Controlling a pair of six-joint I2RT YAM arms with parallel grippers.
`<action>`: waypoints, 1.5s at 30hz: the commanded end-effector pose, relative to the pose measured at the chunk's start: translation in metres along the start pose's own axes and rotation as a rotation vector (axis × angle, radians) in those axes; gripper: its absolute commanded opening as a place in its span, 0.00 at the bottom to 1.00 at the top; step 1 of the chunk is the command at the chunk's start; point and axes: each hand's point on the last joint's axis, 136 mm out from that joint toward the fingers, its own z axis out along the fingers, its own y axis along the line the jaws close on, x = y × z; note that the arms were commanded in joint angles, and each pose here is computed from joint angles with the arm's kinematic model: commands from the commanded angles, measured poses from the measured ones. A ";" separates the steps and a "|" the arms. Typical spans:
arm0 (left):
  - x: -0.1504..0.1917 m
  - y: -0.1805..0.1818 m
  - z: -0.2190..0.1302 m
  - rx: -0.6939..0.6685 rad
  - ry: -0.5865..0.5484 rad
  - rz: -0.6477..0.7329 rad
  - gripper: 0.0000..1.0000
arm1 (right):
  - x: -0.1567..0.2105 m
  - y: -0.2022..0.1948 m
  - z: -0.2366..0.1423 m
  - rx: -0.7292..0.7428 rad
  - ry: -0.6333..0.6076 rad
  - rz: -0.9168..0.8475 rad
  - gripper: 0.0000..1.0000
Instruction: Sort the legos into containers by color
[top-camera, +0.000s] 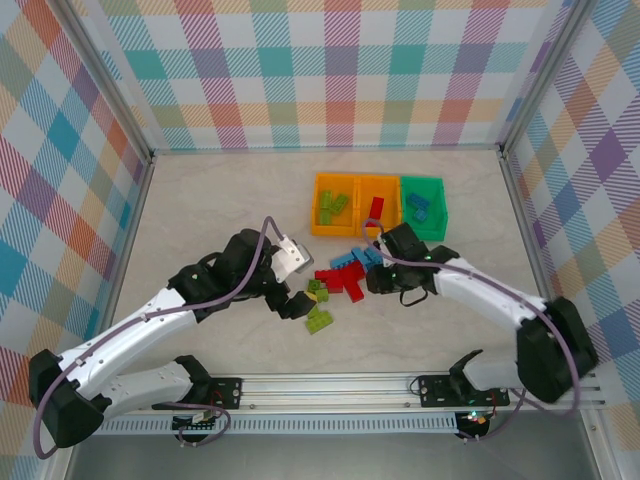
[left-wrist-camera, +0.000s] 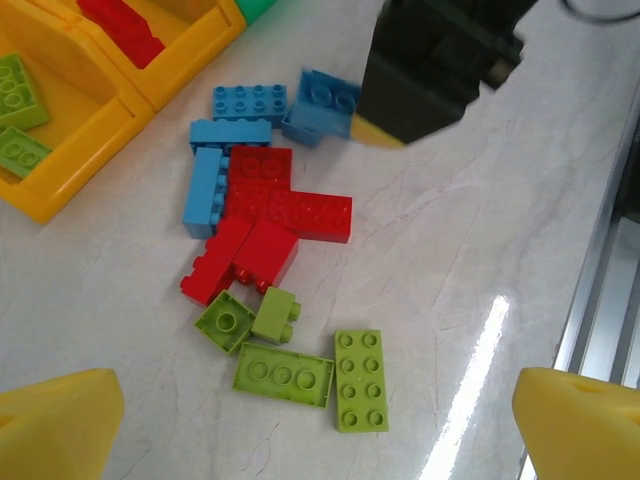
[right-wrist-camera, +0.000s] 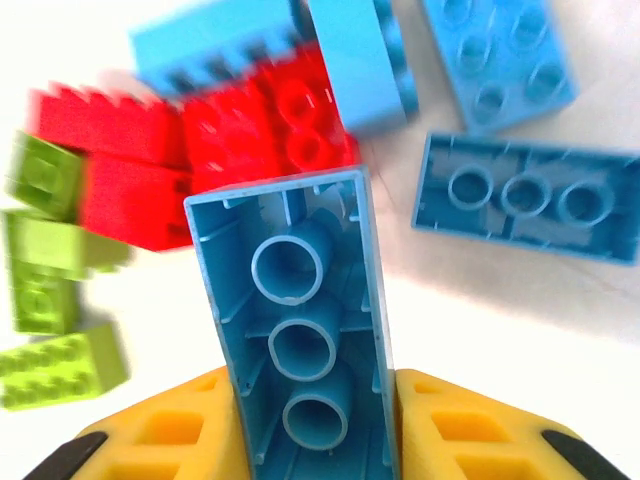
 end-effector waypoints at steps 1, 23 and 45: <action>-0.015 -0.012 -0.001 0.055 -0.080 0.010 1.00 | -0.033 -0.014 -0.030 0.066 -0.142 0.052 0.25; 0.006 0.030 0.015 -0.192 0.027 -0.447 1.00 | -0.206 -0.163 -0.003 0.211 -0.264 0.338 0.60; -0.011 0.070 0.160 -0.182 0.241 -0.397 0.86 | 0.022 0.019 -0.111 -0.199 -0.068 0.178 0.70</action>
